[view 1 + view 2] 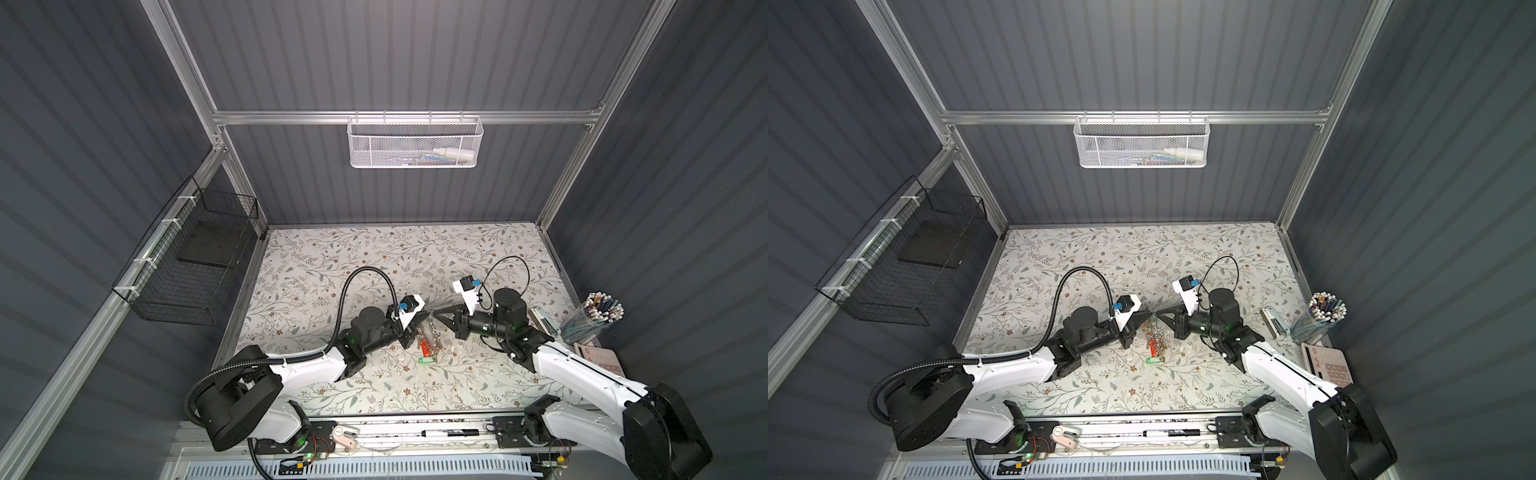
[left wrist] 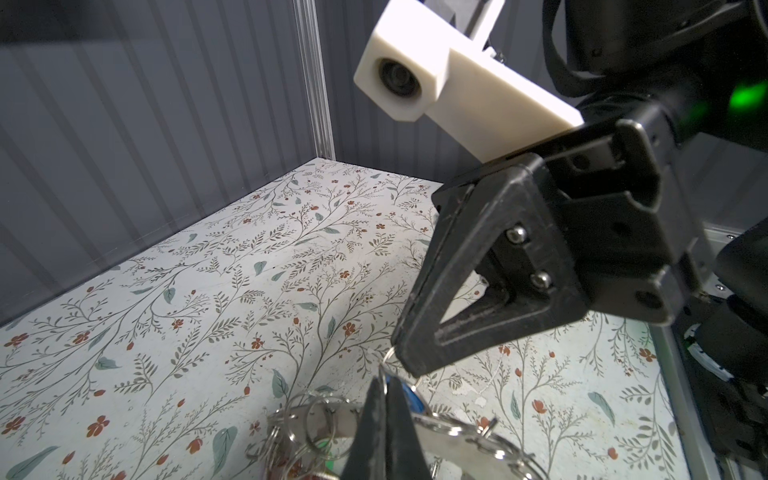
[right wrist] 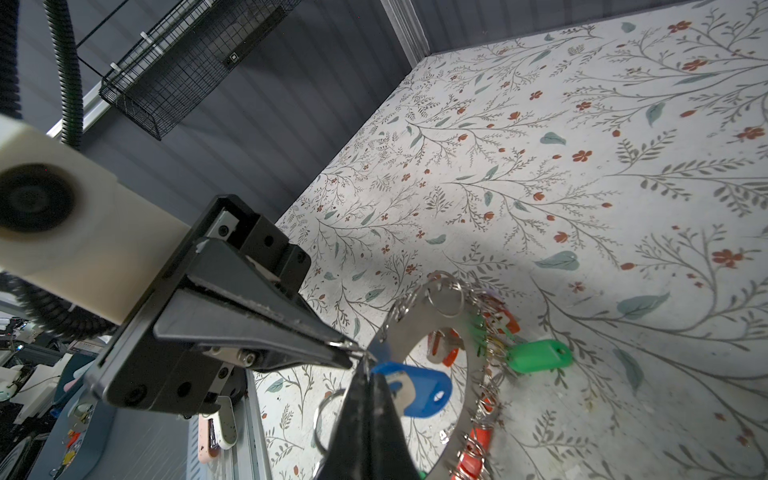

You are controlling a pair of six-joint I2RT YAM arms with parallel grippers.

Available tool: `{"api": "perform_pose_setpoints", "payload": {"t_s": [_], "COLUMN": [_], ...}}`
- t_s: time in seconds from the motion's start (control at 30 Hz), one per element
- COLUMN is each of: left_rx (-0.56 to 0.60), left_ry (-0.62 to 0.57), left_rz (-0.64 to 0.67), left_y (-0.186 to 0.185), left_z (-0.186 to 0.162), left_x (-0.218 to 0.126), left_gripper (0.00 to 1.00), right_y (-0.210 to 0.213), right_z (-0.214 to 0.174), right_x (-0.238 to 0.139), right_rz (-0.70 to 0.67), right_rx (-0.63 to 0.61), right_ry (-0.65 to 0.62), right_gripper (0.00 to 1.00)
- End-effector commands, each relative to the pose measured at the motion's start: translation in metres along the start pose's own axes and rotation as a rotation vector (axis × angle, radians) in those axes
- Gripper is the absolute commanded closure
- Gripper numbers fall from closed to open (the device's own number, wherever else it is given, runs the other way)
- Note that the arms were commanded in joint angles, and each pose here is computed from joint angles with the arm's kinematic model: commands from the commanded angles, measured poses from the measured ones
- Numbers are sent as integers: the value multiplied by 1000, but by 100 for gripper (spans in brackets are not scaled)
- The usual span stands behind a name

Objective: Put the keys on the keyring

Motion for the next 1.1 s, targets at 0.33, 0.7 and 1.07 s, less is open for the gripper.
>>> {"api": "perform_pose_setpoints", "payload": {"t_s": [0.33, 0.7, 1.07], "left_rx": [25, 20, -95], "left_ry": [-103, -198, -326], "left_rz": [-33, -22, -60], "left_y": [-9, -6, -7], "left_z": [29, 32, 48], "left_x": [-1, -8, -9], "left_gripper": [100, 100, 100], "right_y": [1, -20, -25], "right_z": [24, 21, 20], "right_x": [-11, -20, -36], "right_rz": [17, -17, -73], "right_rx": [4, 42, 46], "right_ry": [-96, -174, -245], "right_gripper": [100, 100, 100]}}
Point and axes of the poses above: each gripper's point midway between its finger pads, its own x axis out along the fingers, its own y axis along the line the jaws close on, z = x × y, the point moved 3 cm from there along -x, back along the fingers, and after that the axes turned 13 degrees about -x, right-handed, at the moved point
